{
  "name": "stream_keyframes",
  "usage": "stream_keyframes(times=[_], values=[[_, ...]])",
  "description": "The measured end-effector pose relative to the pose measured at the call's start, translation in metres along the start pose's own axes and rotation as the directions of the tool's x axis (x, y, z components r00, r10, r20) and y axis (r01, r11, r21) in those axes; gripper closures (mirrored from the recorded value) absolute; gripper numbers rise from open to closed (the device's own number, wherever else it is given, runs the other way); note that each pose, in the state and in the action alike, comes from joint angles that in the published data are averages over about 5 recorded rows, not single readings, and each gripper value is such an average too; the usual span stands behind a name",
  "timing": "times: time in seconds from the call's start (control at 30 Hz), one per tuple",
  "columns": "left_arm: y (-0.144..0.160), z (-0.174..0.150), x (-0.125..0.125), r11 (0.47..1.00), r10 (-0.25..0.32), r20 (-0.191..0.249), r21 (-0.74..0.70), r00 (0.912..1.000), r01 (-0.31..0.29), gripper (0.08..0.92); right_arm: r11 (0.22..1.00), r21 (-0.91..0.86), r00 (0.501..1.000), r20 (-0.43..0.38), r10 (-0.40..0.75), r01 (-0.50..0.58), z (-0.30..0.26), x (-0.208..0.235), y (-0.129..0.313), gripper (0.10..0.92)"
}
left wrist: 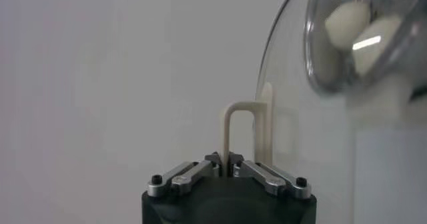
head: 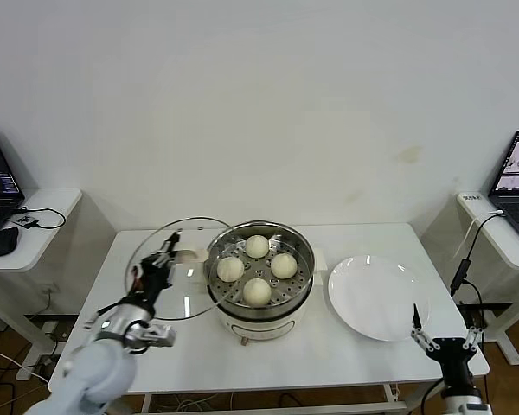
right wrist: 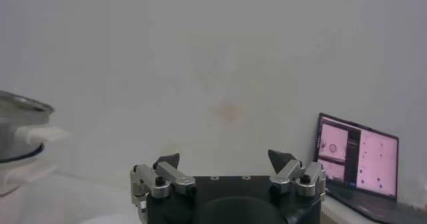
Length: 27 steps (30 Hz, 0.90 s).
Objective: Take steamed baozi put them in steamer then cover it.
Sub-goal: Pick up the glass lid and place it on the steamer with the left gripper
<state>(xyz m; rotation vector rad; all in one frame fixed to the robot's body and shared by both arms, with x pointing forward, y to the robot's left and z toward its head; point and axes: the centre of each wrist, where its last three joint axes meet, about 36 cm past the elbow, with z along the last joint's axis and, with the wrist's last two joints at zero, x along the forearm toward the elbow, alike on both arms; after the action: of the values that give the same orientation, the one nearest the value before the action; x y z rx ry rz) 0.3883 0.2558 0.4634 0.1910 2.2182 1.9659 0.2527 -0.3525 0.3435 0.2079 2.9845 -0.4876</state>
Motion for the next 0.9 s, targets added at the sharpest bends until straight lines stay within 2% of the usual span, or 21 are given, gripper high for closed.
stream_keyframes(times=[0.3,0.57,0.73,0.9], values=[[-0.011,-0.058,-0.042,0.999,0.019,0.003,-0.029,0.9998,-0.019,0.855,0.999,0.040,1.000,-0.013,-0.004,0.005,0.007,0.004,0.013,0.200],[-0.017,-0.092,-0.075,0.997,0.030,-0.055,-0.070,0.9981,-0.034,0.855,0.998,0.067,1.000,-0.028,-0.012,0.014,0.015,0.009,0.019,0.200],[-0.024,-0.108,-0.085,0.996,0.058,-0.092,-0.067,0.9941,-0.064,0.855,0.997,0.077,0.999,-0.034,-0.019,0.021,0.017,0.010,0.021,0.200],[-0.031,-0.124,-0.092,0.994,0.082,-0.109,-0.058,0.9907,-0.088,0.855,0.996,0.080,0.999,-0.036,-0.024,0.026,0.018,0.011,0.024,0.200]])
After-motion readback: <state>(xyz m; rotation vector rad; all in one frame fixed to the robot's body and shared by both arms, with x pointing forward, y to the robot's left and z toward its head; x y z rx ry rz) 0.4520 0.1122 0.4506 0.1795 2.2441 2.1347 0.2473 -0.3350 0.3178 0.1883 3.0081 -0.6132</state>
